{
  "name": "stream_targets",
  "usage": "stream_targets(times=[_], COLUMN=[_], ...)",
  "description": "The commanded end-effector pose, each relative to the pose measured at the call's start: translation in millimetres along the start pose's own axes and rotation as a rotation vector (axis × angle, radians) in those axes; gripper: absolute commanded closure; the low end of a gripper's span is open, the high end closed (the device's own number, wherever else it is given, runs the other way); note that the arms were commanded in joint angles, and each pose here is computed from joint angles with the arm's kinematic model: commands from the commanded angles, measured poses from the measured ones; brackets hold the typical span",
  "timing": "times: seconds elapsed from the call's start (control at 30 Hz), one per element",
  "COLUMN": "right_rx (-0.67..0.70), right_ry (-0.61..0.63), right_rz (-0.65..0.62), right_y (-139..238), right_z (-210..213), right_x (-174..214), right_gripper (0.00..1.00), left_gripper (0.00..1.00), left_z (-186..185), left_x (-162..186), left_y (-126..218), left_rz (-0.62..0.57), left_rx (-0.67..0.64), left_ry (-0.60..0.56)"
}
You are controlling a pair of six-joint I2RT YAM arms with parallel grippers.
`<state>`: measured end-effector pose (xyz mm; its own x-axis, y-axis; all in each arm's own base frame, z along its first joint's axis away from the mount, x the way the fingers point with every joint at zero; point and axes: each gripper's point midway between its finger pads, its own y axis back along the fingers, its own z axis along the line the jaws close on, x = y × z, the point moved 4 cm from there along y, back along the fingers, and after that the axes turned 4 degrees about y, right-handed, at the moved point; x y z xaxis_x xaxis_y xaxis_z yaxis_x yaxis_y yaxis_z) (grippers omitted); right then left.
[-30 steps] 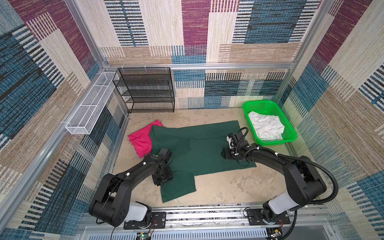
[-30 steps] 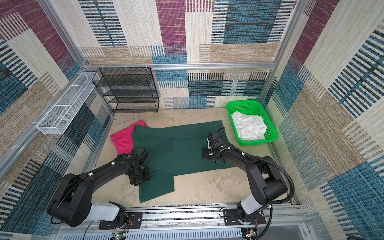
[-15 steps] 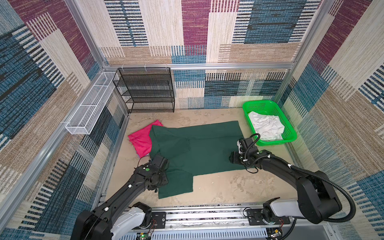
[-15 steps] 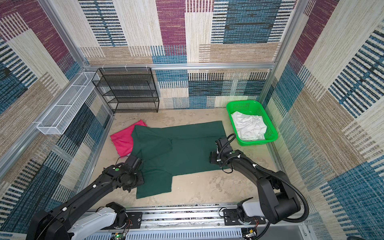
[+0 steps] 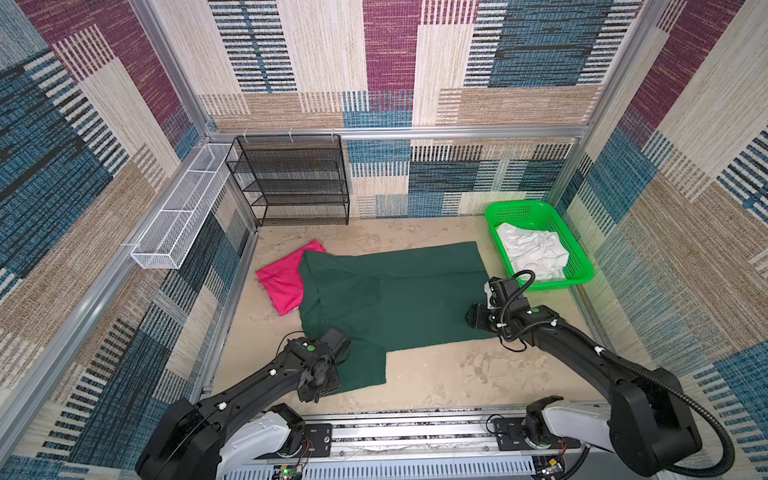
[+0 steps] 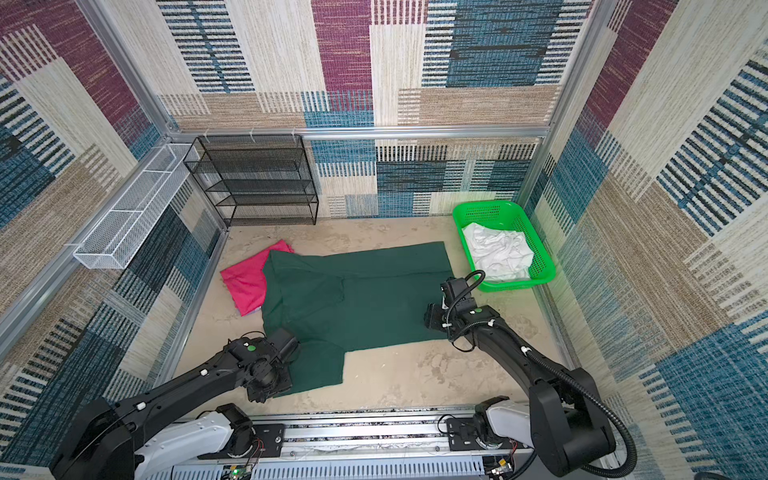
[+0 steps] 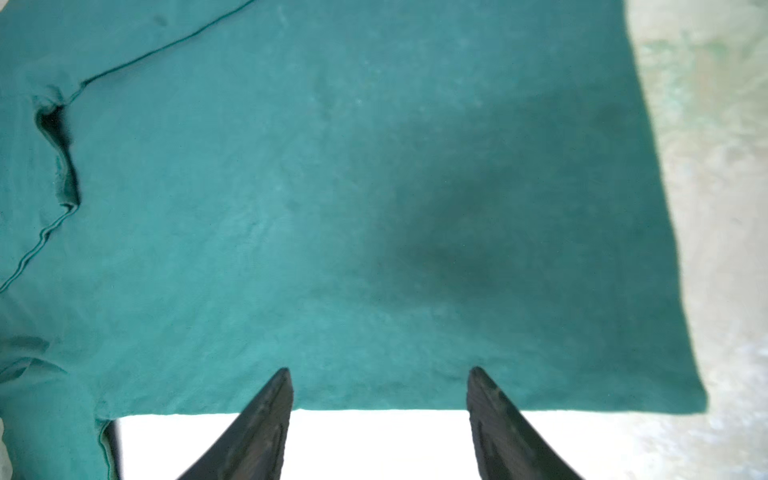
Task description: Fold and stack the t-shirts
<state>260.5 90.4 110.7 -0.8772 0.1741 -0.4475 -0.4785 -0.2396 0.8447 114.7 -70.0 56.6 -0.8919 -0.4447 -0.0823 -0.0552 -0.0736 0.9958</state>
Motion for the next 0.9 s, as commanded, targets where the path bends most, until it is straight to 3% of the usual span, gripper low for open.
stream_targets(times=[0.0, 0.13, 0.23, 0.33, 0.4, 0.63, 0.73, 0.87], right_rx=[-0.017, -0.031, -0.041, -0.066, -0.056, 0.142, 0.219, 0.238], right_ry=[-0.01, -0.001, -0.011, -0.064, -0.125, -0.404, -0.445, -0.496], right_rz=[-0.001, 0.007, 0.003, -0.014, -0.014, -0.074, -0.1, -0.04], right_y=[2.4, 2.0, 2.7, 0.8, -2.4, 8.7, 21.4, 11.1], right_z=[-1.2, 1.5, 2.3, -1.8, -10.5, -59.9, -71.4, -84.9], right_x=[1.5, -0.6, -3.3, -3.0, 3.1, 29.7, 27.8, 35.7], right_gripper=[0.31, 0.31, 0.31, 0.33, 0.4, 0.44, 0.45, 0.46], left_gripper=[0.58, 0.63, 0.81, 0.92, 0.98, 1.0, 1.0, 1.0], left_z=[-1.3, -1.4, -1.7, -1.8, -1.9, -6.7, -3.3, -5.6], left_x=[1.5, 6.9, 11.9, 6.1, -0.8, -33.0, -42.4, -50.6], left_y=[-7.8, -27.2, -38.6, -28.6, -14.2, 64.4, 85.2, 97.4], left_rz=[-0.003, 0.012, 0.034, -0.007, -0.051, -0.266, -0.332, -0.364], left_rx=[0.015, 0.04, 0.049, 0.047, 0.054, 0.154, 0.155, 0.154], left_ry=[0.061, 0.09, 0.092, 0.079, 0.07, 0.042, 0.028, -0.005])
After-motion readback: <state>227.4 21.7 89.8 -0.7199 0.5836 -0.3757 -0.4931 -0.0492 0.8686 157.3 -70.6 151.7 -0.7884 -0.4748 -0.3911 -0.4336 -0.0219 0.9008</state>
